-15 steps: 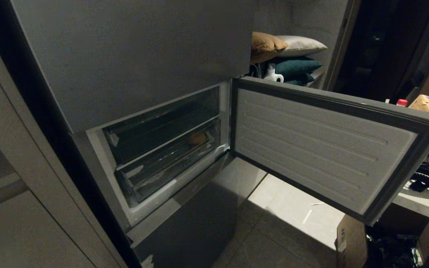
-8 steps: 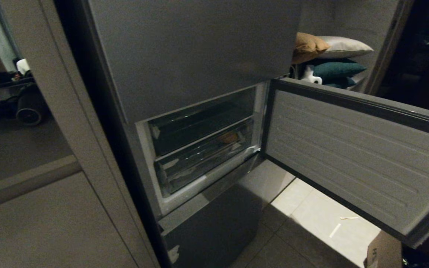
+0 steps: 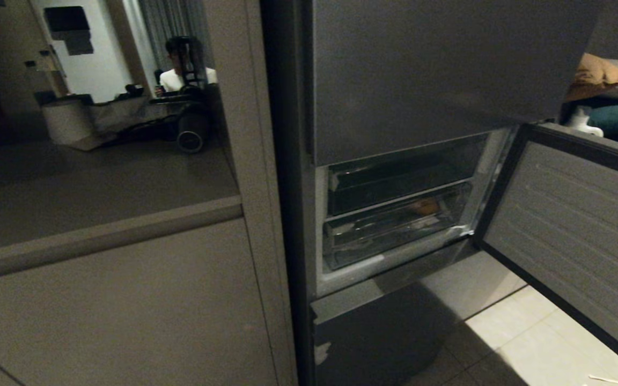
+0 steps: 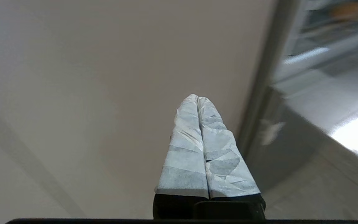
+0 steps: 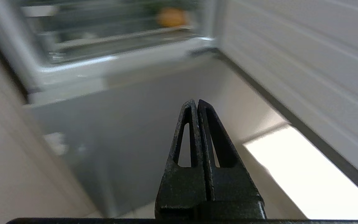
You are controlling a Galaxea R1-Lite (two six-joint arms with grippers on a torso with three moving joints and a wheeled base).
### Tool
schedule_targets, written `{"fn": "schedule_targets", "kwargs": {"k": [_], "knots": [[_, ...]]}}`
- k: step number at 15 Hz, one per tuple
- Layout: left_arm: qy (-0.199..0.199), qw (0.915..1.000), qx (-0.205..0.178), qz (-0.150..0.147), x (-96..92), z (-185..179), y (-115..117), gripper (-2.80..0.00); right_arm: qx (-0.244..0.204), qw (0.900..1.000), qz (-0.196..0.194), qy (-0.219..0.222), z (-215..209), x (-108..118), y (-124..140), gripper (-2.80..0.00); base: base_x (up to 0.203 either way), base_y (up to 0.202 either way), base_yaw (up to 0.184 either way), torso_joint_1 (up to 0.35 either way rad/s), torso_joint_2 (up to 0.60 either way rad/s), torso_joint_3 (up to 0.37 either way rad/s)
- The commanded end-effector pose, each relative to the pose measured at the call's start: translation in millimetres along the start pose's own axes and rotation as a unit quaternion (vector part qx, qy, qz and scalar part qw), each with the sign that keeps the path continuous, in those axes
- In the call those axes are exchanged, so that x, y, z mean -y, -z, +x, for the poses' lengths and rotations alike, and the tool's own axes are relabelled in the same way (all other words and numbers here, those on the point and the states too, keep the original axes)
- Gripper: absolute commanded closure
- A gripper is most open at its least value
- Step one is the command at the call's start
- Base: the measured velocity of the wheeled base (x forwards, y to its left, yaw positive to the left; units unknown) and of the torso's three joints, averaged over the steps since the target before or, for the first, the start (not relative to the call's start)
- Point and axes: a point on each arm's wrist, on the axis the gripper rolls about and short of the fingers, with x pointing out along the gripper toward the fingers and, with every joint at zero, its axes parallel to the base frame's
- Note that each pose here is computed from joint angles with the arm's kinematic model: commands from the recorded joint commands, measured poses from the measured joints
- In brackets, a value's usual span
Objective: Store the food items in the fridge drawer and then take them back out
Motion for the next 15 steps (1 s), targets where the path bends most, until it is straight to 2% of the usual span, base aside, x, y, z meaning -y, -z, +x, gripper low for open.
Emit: {"fn": "schedule_targets", "kwargs": {"k": [1, 11, 15], "knots": [[0.000, 1.0000, -0.001, 0.000, 0.0, 0.1, 0.0, 0.00, 0.000, 1.000, 0.000, 0.000, 0.0, 0.0, 0.0, 0.00, 0.000, -0.008, 0.172, 0.007, 0.00, 0.006], [0.000, 1.0000, -0.001, 0.000, 0.0, 0.1, 0.0, 0.00, 0.000, 1.000, 0.001, 0.000, 0.0, 0.0, 0.0, 0.00, 0.000, -0.009, 0.172, 0.002, 0.00, 0.002], [0.000, 1.0000, -0.001, 0.000, 0.0, 0.1, 0.0, 0.00, 0.000, 1.000, 0.001, 0.000, 0.1, 0.0, -0.1, 0.00, 0.000, 0.000, 0.028, 0.001, 0.00, 0.001]]}}
